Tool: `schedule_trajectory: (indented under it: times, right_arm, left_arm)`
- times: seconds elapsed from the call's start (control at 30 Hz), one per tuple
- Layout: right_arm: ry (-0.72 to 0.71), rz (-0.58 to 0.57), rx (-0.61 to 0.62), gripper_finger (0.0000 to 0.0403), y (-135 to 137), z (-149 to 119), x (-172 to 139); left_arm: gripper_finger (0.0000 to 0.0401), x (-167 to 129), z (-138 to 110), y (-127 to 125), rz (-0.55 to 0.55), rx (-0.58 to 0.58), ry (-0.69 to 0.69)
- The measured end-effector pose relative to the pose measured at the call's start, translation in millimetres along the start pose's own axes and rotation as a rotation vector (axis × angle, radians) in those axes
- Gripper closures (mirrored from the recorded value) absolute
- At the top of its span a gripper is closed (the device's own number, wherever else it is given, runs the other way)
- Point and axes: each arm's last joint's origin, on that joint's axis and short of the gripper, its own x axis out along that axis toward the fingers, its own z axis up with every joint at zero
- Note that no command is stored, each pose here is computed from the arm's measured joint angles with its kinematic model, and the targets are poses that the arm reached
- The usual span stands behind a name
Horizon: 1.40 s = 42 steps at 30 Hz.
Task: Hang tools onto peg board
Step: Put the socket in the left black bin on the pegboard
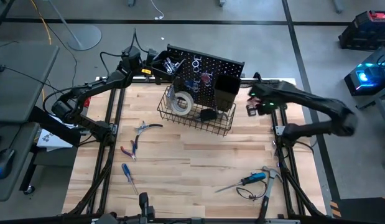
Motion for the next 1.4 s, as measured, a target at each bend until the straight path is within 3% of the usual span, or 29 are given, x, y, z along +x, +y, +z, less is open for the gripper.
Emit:
schedule_trajectory:
  times: [0.13, 0.3, 0.47, 0.57, 0.67, 0.87, 1.0, 1.13, 1.4]
  right_arm:
    - [-0.307, 0.202, 0.199, 0.0371, -18, -10, -44]
    - [-0.808, 0.468, 0.391, 0.0371, -30, -2, -103]
    - [-1.302, 0.785, 0.398, 0.0371, -8, 27, -163]
    - [-1.47, 1.015, 0.328, 0.0371, 20, 47, -181]
    - [-1.496, 1.186, 0.227, 0.0371, 60, 64, -190]
    - [-1.344, 1.43, -0.107, 0.0371, 165, 90, -202]
    - [-1.299, 1.473, -0.241, 0.0371, 214, 101, -219]
    - [-1.233, 1.419, -0.333, 0.0371, 228, 107, -241]
    - [-0.982, 1.214, -0.451, 0.0371, 218, 98, -253]
  left_arm:
    - [0.0244, 0, 0, 0, 0.0, -0.005, 0.0]
    - [0.0244, 0, 0, 0, -0.001, -0.005, 0.001]
    - [0.0244, 0, 0, 0, -0.002, -0.006, 0.001]
    - [0.0244, 1, 0, -2, -0.007, -0.005, 0.002]
    - [0.0244, 2, -1, -2, -0.01, -0.006, 0.003]
    - [0.0244, 2, -1, -2, -0.038, -0.018, 0.01]
    - [0.0244, 2, -1, -4, -0.073, -0.052, 0.02]
    - [0.0245, 2, -2, -6, -0.122, -0.096, 0.038]
    - [0.0245, 3, -3, -9, -0.205, -0.165, 0.071]
